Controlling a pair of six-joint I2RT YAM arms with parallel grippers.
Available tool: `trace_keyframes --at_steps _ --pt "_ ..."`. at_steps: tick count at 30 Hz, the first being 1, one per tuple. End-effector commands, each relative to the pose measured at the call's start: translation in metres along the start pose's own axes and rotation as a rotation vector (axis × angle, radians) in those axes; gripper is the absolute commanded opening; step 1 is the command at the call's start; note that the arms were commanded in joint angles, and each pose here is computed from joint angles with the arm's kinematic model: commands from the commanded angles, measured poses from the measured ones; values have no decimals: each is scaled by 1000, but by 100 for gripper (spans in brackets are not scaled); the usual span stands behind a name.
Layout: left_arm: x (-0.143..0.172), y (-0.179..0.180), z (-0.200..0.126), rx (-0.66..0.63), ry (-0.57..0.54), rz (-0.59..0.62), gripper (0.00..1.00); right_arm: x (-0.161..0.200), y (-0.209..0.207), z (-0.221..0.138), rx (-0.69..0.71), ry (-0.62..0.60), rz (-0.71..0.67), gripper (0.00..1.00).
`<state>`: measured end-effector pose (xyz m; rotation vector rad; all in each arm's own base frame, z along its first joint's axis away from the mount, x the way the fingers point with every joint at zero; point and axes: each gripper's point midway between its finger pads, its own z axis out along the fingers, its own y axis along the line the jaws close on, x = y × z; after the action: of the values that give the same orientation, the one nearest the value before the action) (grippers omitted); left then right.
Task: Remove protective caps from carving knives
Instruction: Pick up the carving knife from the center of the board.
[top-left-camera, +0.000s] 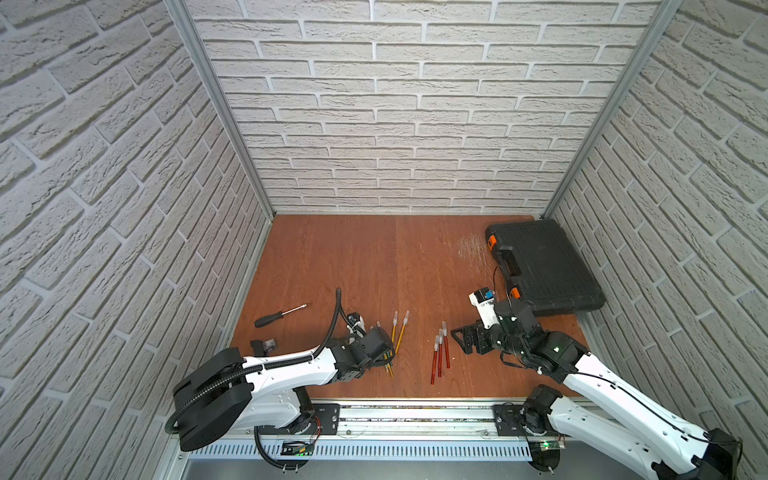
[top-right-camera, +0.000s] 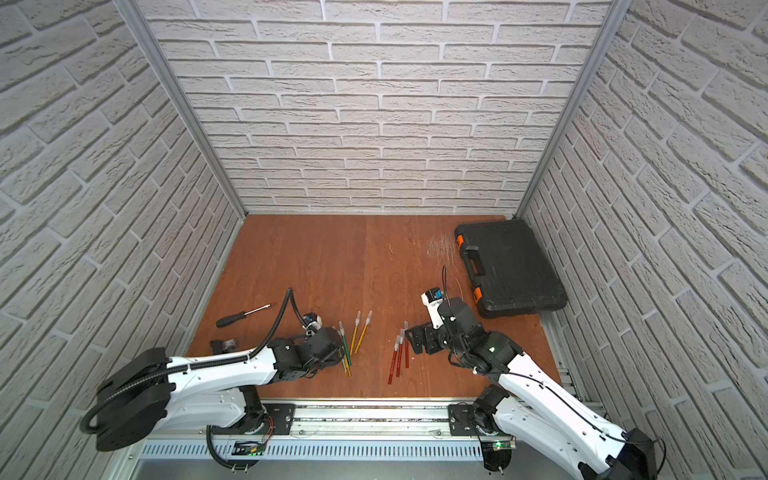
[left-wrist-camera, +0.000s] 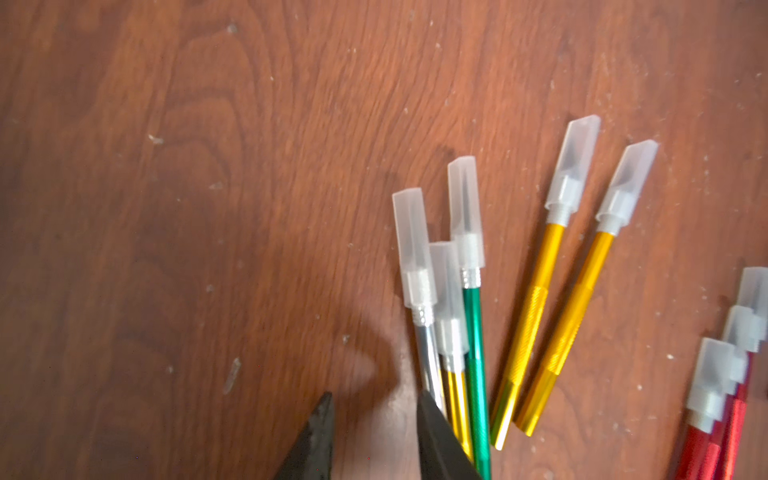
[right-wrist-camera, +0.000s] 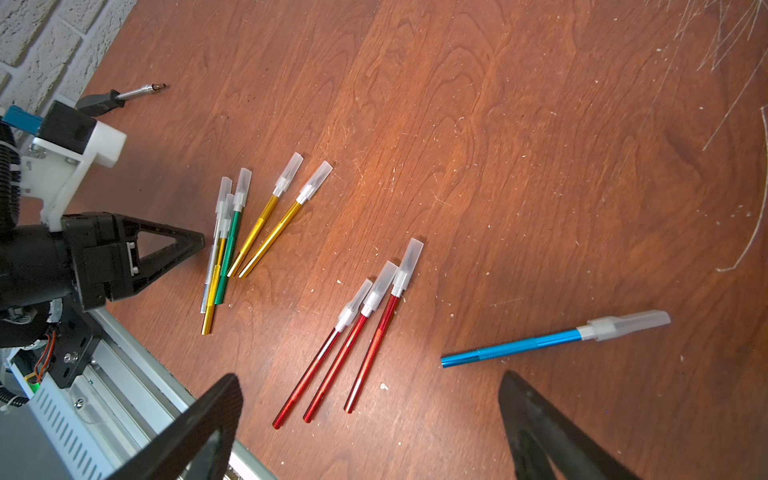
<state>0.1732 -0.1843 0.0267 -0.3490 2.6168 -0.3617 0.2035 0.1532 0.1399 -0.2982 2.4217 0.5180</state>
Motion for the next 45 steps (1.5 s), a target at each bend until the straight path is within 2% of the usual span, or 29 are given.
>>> trace_keyframes --at_steps 1,7,11,19,28,39,41,45 --pt "-8 -8 -5 41 -28 -11 36 -3 2 2 -5 -26 -7 96" --pt "-6 -13 -3 50 -13 2 37 -3 2 3 -5 -23 -8 96" --pt "-3 -14 1 32 3 10 33 -3 2 3 -6 -25 -8 96" --pt "0 -19 9 29 19 26 33 -2 2 3 -4 -23 -9 96" --pt "-2 -20 4 43 13 29 32 -2 2 3 -4 -20 -12 96" --pt "0 -27 10 -42 49 113 30 -1 1 2 3 -20 -11 96" --pt "1 -24 11 -64 56 116 26 -1 1 2 4 -21 -10 96" --pt "1 -20 9 -94 58 120 25 -1 1 1 4 -23 -11 96"
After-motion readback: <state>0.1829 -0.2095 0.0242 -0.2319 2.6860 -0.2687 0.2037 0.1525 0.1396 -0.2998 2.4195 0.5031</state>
